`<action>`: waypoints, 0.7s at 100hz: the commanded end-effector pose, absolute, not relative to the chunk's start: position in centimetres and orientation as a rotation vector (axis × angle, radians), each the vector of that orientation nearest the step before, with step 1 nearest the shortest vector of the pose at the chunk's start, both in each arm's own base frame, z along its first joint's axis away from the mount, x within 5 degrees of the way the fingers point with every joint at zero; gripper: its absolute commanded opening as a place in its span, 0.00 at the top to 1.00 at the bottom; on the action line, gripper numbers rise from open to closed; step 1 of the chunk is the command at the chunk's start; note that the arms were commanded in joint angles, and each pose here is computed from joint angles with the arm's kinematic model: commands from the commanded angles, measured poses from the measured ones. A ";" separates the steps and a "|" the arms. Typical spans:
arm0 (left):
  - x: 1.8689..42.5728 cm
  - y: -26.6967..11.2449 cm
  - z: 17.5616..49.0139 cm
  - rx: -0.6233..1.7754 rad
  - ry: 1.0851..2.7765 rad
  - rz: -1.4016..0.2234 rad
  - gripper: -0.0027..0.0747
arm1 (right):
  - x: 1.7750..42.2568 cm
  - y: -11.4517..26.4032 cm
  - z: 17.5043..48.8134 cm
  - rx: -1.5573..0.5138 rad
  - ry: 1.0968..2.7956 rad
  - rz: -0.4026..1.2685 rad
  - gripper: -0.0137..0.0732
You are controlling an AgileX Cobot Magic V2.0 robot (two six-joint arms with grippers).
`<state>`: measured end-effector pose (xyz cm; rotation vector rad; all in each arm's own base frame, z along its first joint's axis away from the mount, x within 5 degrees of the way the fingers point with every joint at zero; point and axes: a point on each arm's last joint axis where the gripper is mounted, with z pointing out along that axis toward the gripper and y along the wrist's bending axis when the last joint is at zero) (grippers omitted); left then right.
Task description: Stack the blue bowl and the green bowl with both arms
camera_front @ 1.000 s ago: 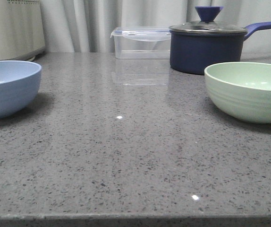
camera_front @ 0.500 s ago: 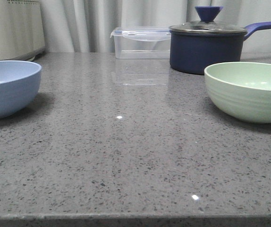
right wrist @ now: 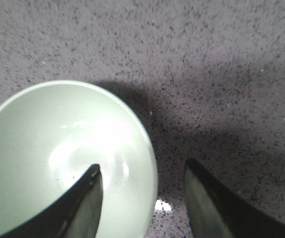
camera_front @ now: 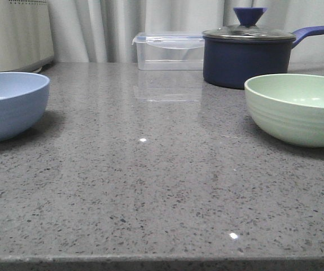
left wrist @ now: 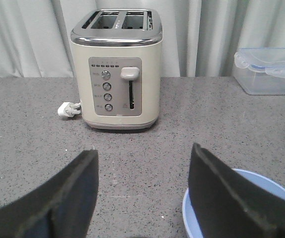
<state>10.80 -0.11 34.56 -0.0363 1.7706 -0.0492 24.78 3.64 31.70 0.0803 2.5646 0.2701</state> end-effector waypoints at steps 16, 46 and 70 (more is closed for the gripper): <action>10.9 0.0 36.5 -0.042 1.655 -0.049 0.44 | 26.6 3.8 31.3 0.077 2.559 0.273 0.39; 10.9 0.0 36.5 -0.042 1.655 -0.049 0.44 | 27.6 3.9 30.0 0.084 2.599 0.267 0.44; 10.9 0.0 36.5 -0.042 1.655 -0.049 0.44 | 27.7 3.9 29.8 0.085 2.601 0.267 0.73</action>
